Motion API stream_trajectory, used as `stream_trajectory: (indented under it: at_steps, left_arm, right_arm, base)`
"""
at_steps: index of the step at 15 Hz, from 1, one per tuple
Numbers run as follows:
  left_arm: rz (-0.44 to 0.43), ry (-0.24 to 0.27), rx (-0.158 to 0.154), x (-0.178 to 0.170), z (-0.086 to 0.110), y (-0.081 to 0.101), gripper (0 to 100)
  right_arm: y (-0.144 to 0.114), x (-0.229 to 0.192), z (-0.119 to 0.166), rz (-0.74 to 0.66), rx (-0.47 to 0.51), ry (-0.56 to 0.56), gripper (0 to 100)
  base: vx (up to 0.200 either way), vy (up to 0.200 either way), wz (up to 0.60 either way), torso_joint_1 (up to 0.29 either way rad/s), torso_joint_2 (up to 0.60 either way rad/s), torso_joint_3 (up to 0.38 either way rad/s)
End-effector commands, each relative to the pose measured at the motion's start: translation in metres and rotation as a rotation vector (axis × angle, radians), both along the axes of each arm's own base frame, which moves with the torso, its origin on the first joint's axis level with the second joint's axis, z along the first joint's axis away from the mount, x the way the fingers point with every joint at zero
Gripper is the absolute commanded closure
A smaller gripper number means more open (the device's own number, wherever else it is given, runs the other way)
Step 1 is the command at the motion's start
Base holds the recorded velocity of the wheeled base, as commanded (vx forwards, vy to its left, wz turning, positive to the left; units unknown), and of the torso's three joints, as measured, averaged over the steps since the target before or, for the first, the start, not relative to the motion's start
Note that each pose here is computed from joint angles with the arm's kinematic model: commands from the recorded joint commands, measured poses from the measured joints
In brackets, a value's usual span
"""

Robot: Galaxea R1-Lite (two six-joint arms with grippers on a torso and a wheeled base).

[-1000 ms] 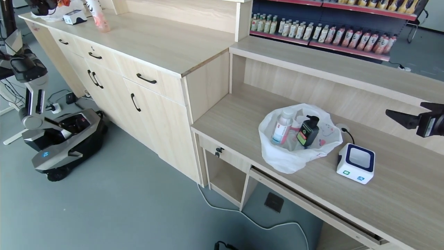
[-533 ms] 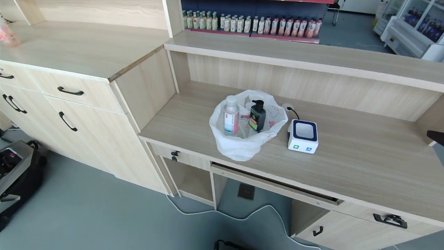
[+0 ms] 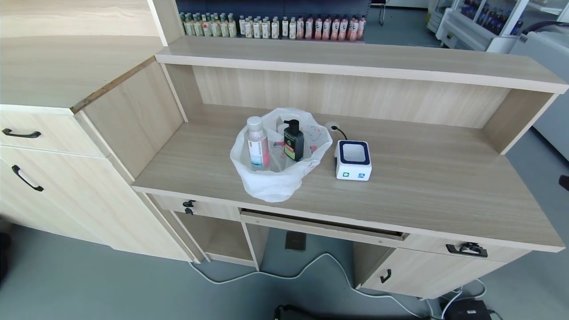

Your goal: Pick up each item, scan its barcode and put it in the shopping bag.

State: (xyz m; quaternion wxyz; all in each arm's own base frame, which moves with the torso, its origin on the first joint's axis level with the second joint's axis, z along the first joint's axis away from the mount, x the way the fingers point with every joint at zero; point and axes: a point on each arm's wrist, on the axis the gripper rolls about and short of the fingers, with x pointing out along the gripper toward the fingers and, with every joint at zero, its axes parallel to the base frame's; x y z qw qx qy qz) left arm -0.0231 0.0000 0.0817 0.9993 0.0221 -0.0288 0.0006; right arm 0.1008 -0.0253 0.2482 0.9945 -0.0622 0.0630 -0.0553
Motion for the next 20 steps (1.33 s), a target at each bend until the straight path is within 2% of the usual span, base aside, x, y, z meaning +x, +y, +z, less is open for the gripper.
stream_trajectory:
  at_steps: [1, 2, 4, 7, 12, 16, 17, 20]
  left_arm:
    - [0.0, -0.001, 0.0, 0.0, 0.0, 0.0, 0]
    - [0.0, -0.001, 0.0, 0.0, 0.0, 0.0, 0]
    - [0.0, -0.001, 0.0, 0.0, 0.0, 0.0, 0]
    - [0.002, -0.001, 0.0, 0.0, 0.0, 0.0, 0]
    - [0.002, -0.001, 0.0, 0.0, 0.0, 0.0, 0]
    - [0.0, -0.001, 0.0, 0.0, 0.0, 0.0, 0]
    - [0.0, -0.001, 0.0, 0.0, 0.0, 0.0, 0]
    - [0.0, -0.001, 0.0, 0.0, 0.0, 0.0, 0]
  right_arm:
    - [0.009, -0.031, -0.027, -0.012, -0.016, -0.021, 0]
    - [0.01, -0.036, -0.034, -0.012, -0.022, -0.025, 0]
    - [0.014, -0.049, -0.045, -0.012, -0.105, -0.08, 0]
    - [0.017, -0.056, -0.047, 0.006, -0.104, -0.107, 0]
    - [0.022, -0.072, -0.094, 0.049, 0.028, -0.059, 0]
    - [0.028, -0.098, -0.143, 0.122, 0.077, -0.111, 0]
    - [0.028, -0.102, -0.144, 0.132, 0.087, -0.132, 0]
    - [0.03, -0.114, -0.161, 0.146, 0.129, -0.104, 0]
  base:
    - [0.0, 0.0, 0.0, 0.0, 0.0, 0.0]
    - [0.0, 0.0, 0.0, 0.0, 0.0, 0.0]
    - [0.0, 0.0, -0.3, -0.001, 0.0, 0.001]
    - [0.0, 0.0, -0.4, -0.002, 0.0, 0.006]
    - [0.0, 0.0, 0.0, 0.0, 0.0, 0.0]
    - [0.0, 0.0, 0.0, 0.0, 0.0, 0.0]
    - [0.0, 0.0, 0.0, 0.0, 0.0, 0.0]
    - [0.0, 0.0, 0.0, 0.0, 0.0, 0.0]
